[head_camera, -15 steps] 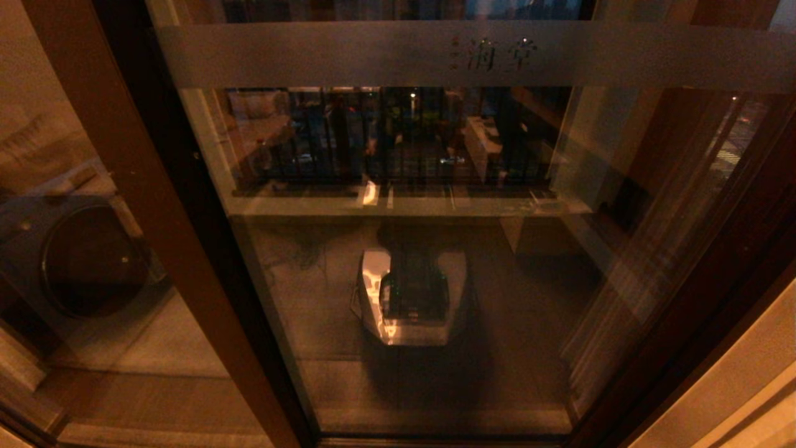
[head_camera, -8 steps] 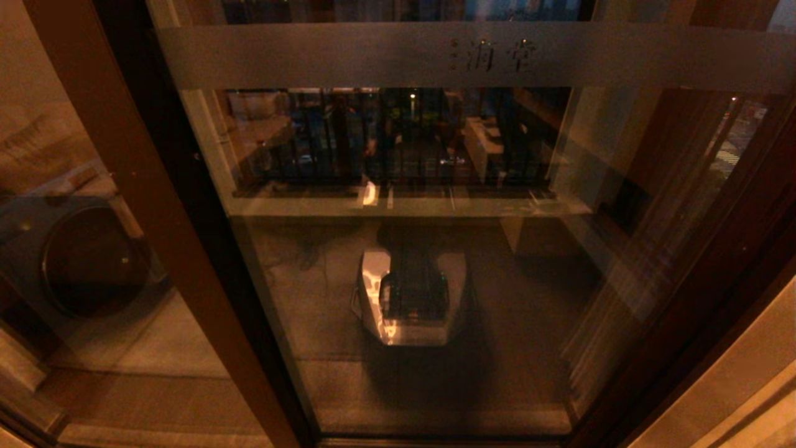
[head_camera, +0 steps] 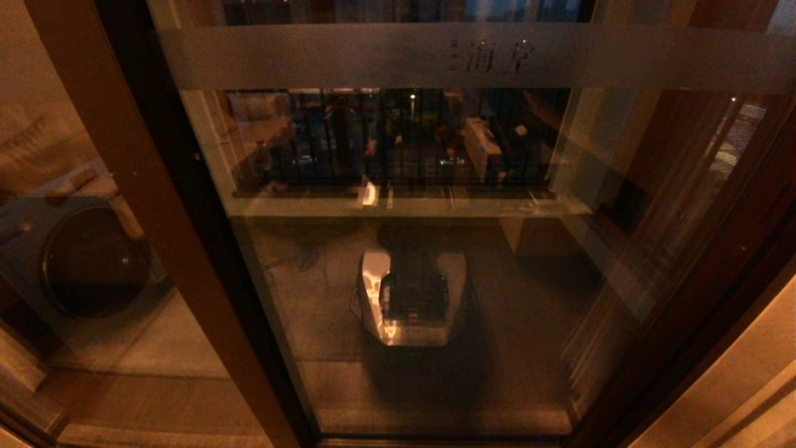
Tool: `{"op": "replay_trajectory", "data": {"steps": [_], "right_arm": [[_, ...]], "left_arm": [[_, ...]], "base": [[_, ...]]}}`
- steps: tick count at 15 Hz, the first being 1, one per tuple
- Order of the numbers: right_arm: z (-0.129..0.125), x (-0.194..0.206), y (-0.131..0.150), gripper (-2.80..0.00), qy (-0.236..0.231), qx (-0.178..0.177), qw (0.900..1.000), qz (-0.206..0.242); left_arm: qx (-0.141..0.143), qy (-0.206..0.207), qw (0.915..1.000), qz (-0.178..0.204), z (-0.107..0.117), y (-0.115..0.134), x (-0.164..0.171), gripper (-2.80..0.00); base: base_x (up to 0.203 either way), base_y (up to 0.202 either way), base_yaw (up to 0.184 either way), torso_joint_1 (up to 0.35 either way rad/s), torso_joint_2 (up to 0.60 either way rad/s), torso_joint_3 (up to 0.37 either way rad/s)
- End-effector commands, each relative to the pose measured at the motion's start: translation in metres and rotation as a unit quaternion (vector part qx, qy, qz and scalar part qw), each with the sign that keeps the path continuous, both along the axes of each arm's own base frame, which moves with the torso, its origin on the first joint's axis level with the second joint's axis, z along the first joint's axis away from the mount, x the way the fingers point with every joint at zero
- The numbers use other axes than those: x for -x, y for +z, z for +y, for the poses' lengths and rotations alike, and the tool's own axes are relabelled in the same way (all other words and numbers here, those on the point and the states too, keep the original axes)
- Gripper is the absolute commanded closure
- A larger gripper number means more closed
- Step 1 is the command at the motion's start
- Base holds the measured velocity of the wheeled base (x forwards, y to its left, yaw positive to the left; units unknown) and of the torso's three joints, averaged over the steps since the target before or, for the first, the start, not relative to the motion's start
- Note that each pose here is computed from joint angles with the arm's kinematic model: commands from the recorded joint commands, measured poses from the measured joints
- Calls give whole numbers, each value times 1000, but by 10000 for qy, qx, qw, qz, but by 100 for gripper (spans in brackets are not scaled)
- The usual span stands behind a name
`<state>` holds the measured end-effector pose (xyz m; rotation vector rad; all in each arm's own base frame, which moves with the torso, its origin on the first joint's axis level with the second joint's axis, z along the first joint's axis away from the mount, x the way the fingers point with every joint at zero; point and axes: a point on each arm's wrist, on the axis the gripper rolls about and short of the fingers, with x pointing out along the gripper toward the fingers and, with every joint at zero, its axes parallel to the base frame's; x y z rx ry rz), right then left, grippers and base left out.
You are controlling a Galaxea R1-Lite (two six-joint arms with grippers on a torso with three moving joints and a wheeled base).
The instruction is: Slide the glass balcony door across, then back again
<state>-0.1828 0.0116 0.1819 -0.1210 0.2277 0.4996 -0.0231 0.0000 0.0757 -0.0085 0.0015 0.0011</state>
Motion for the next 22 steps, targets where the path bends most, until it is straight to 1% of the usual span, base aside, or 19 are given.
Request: {"op": "replay_trajectory", "data": {"steps": [1,3,4,7,9,10,11,12,13,14,22], "right_arm": [[-2,-17,-24,0,-287,175,9993,138],[-4,-55,-34,0,-736,290,9969,-17],[-5,-75,-40,0,-1002,344,9942,-187],[-8,-121,-69,0,-1663,461,9839,-471],[-10,-143,-91,0,-1955,494,9770,-698],[-10,-151,-99,0,-2058,448,9732,-929],[-11,-156,-102,0,-2143,319,9696,-1139],[-11,-158,-108,0,-2172,236,9700,-1069],[-10,-158,-108,0,-2158,57,9711,-1017],[-10,-158,-108,0,-2155,18,9712,-1019],[-10,-158,-108,0,-2151,-5,9713,-1013]], "left_arm": [[3,2,10000,8,0,0,0,0],[3,2,10000,8,0,0,0,0],[3,2,10000,8,0,0,0,0],[3,2,10000,8,0,0,0,0],[3,2,10000,8,0,0,0,0],[3,2,10000,8,0,0,0,0],[3,2,10000,8,0,0,0,0],[3,2,10000,8,0,0,0,0],[3,-5,10000,8,0,0,0,0],[3,2,10000,8,0,0,0,0],[3,2,10000,8,0,0,0,0]], "base": [[0,0,0,0,0,0],[0,0,0,0,0,0],[0,0,0,0,0,0],[0,0,0,0,0,0],[0,0,0,0,0,0],[0,0,0,0,0,0],[0,0,0,0,0,0],[0,0,0,0,0,0],[0,0,0,0,0,0],[0,0,0,0,0,0],[0,0,0,0,0,0]]}}
